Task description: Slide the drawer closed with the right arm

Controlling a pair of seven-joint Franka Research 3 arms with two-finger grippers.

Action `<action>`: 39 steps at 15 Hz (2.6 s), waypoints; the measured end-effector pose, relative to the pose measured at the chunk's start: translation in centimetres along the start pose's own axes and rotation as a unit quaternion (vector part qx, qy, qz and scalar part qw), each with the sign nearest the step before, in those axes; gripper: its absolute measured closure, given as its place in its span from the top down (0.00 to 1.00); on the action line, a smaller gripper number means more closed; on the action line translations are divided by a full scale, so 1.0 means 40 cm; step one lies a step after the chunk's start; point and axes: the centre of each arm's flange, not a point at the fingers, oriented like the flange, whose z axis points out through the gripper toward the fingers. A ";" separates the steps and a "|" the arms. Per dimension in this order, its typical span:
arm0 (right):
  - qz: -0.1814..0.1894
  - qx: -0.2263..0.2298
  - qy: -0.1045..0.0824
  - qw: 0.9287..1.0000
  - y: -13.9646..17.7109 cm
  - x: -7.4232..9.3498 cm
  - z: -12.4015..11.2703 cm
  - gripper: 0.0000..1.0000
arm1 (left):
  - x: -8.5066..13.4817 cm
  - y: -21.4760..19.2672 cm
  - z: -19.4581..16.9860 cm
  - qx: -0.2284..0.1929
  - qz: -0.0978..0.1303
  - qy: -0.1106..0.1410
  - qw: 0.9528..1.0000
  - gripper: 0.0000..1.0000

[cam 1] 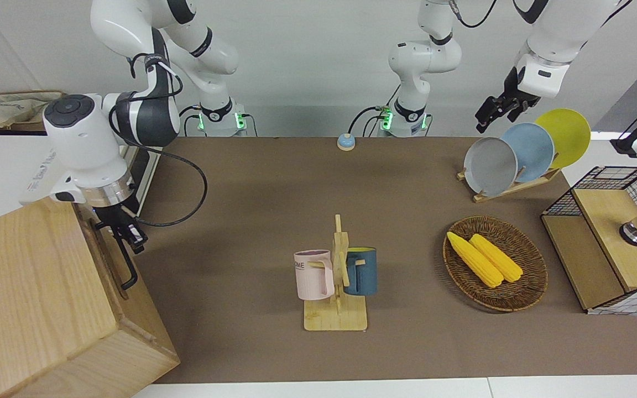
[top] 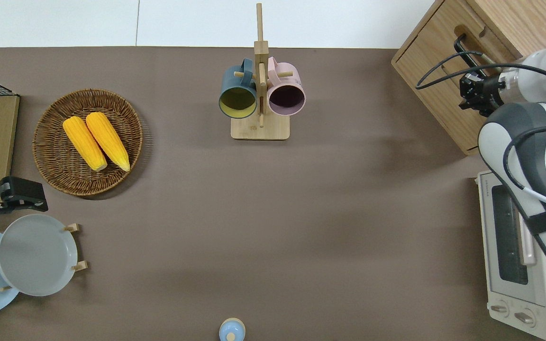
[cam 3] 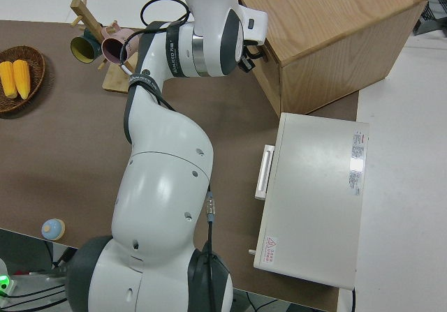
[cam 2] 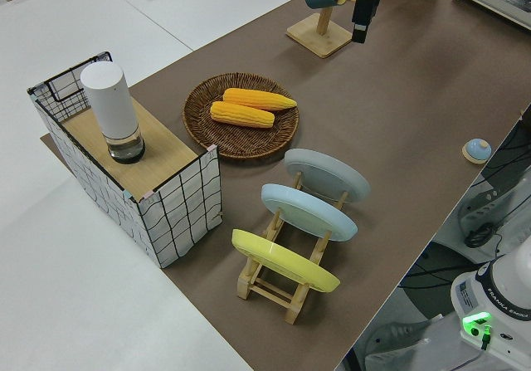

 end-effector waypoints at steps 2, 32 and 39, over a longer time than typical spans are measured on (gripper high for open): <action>-0.005 -0.002 0.002 1.000 -0.002 -0.001 0.000 0.01 | 0.000 0.000 0.000 0.000 0.000 0.000 1.000 1.00; -0.313 -0.085 -0.038 0.945 -0.082 -0.357 -0.195 0.99 | 0.000 0.000 0.000 0.000 0.000 0.000 1.000 1.00; -0.426 -0.041 -0.091 0.899 0.011 -0.369 -0.349 0.99 | 0.000 0.000 0.000 0.000 0.000 0.000 1.000 1.00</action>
